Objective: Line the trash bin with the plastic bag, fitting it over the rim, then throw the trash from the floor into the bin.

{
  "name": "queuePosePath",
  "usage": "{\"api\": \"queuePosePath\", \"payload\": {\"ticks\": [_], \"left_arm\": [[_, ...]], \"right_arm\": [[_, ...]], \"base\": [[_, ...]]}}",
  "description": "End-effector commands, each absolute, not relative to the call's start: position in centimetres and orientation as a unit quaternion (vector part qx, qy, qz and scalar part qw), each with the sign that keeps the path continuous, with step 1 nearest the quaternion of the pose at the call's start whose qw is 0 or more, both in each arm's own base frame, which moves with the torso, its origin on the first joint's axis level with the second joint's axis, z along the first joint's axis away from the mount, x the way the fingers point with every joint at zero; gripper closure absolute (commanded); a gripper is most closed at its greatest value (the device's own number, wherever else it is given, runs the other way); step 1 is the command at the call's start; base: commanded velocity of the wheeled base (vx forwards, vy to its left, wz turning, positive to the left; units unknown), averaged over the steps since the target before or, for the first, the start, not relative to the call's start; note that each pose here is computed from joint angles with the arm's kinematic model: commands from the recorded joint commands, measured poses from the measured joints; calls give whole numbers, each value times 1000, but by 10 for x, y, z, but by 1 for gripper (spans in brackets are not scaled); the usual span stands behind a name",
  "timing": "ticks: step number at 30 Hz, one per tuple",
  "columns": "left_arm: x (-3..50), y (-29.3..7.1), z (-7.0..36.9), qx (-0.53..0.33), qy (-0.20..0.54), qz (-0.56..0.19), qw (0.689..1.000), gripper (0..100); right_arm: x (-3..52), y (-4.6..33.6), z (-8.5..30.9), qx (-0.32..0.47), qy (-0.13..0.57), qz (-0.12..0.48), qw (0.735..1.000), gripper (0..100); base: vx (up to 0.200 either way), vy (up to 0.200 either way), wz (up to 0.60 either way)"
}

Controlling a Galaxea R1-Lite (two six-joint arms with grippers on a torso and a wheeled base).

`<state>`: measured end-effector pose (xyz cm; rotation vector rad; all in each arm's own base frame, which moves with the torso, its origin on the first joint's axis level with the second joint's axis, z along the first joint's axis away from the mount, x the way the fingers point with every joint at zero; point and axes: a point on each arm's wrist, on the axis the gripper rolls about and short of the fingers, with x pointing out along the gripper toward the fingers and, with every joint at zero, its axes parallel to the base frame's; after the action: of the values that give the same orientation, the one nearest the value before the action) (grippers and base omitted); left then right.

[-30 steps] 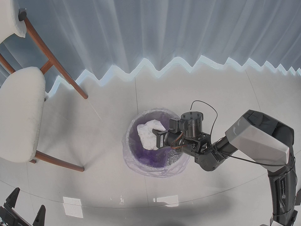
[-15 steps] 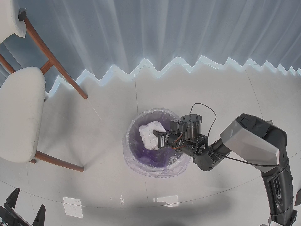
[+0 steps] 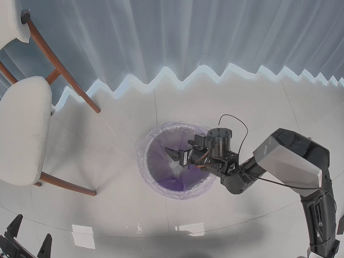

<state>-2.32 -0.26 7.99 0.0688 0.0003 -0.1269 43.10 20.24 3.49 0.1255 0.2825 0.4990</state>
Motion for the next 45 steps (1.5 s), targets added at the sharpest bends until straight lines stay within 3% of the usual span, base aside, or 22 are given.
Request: {"api": "queuePosePath", "payload": {"ticks": [1, 17, 33, 36, 45], "left_arm": [[-23, -3, 75, 34, 2, -64, 997, 0], [-23, -3, 75, 33, 1, -64, 997, 0], [-23, -3, 75, 33, 1, -63, 997, 0], [-23, -3, 75, 33, 1, -63, 997, 0], [-23, -3, 75, 33, 1, -63, 997, 0]], "right_arm": [[425, 202, 56, 65, 123, 250, 958, 0], [375, 176, 105, 64, 120, 231, 963, 0], [295, 125, 161, 67, 89, 170, 979, 0], [272, 92, 175, 72, 73, 133, 986, 0], [229, 48, 188, 79, 50, 77, 993, 0]], "base": [[0, 0, 0], [0, 0, 0], [0, 0, 0], [0, 0, 0], [0, 0, 0]]}}
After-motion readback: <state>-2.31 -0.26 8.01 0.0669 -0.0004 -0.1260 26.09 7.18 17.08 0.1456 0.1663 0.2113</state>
